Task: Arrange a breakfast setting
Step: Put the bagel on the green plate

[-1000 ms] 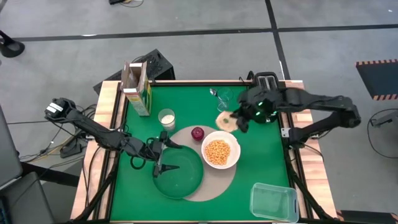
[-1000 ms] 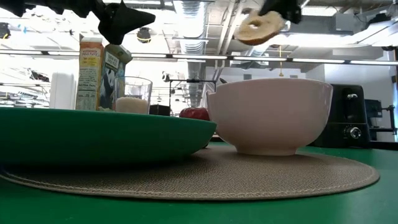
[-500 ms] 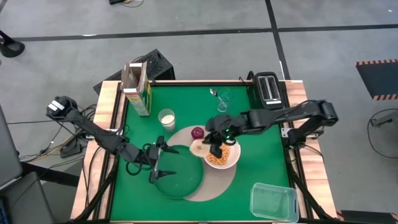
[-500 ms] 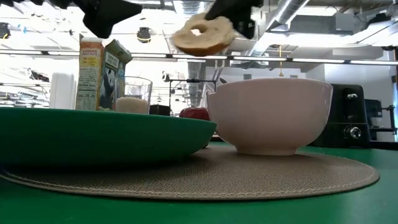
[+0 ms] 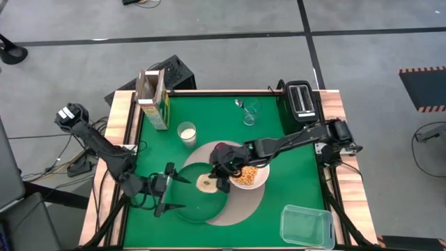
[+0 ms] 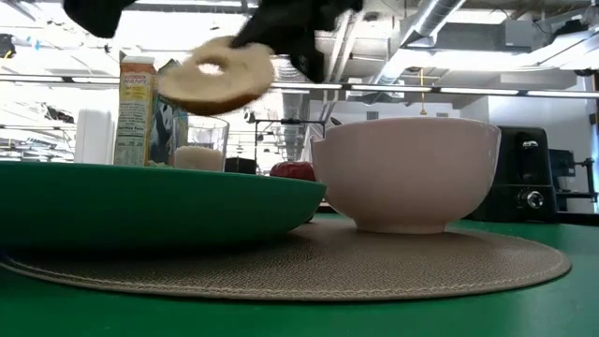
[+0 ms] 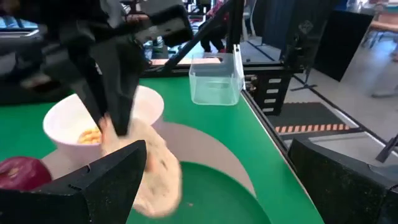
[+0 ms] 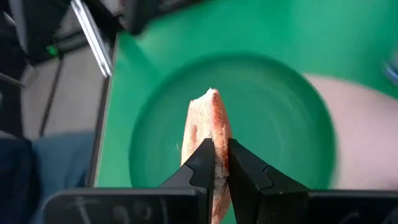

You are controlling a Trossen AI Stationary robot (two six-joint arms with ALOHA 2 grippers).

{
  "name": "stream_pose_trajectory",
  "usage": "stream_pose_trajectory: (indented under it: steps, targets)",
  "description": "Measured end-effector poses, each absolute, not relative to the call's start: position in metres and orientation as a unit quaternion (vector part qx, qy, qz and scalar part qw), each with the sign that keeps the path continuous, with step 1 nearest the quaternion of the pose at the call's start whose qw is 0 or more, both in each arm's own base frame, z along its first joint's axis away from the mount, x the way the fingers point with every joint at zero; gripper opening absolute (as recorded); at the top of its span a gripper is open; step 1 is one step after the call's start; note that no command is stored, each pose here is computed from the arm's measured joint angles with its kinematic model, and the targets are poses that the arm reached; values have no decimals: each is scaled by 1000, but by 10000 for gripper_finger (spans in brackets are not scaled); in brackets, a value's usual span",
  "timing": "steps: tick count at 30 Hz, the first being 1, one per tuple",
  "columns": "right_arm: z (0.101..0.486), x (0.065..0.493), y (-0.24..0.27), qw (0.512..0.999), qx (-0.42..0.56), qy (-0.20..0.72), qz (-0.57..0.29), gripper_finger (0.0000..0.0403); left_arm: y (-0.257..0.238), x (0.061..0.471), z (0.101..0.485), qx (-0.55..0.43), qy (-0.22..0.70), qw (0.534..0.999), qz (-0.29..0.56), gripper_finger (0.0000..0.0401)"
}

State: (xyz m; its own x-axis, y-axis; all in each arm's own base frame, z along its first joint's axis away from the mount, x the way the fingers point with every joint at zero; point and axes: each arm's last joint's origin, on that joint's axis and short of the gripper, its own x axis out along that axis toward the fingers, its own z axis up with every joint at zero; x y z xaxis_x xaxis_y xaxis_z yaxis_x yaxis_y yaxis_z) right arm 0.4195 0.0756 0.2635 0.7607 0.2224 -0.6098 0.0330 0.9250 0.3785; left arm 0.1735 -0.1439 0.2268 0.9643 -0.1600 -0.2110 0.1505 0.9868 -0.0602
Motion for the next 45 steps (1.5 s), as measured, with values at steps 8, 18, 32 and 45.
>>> stream_pose_trajectory:
  steps: [8,18,32,45]
  targets:
    - [239,453,86,910,200,354,83,57,-156,154,230,-16,103,991,-85,387]
    - [208,481,93,893,215,378,115,57,-161,149,229,-17,103,991,-82,387]
    - [173,495,81,875,250,402,105,57,-161,149,229,-19,102,991,-81,387]
    - [166,498,72,871,264,405,89,62,-160,149,229,-15,104,991,-81,387]
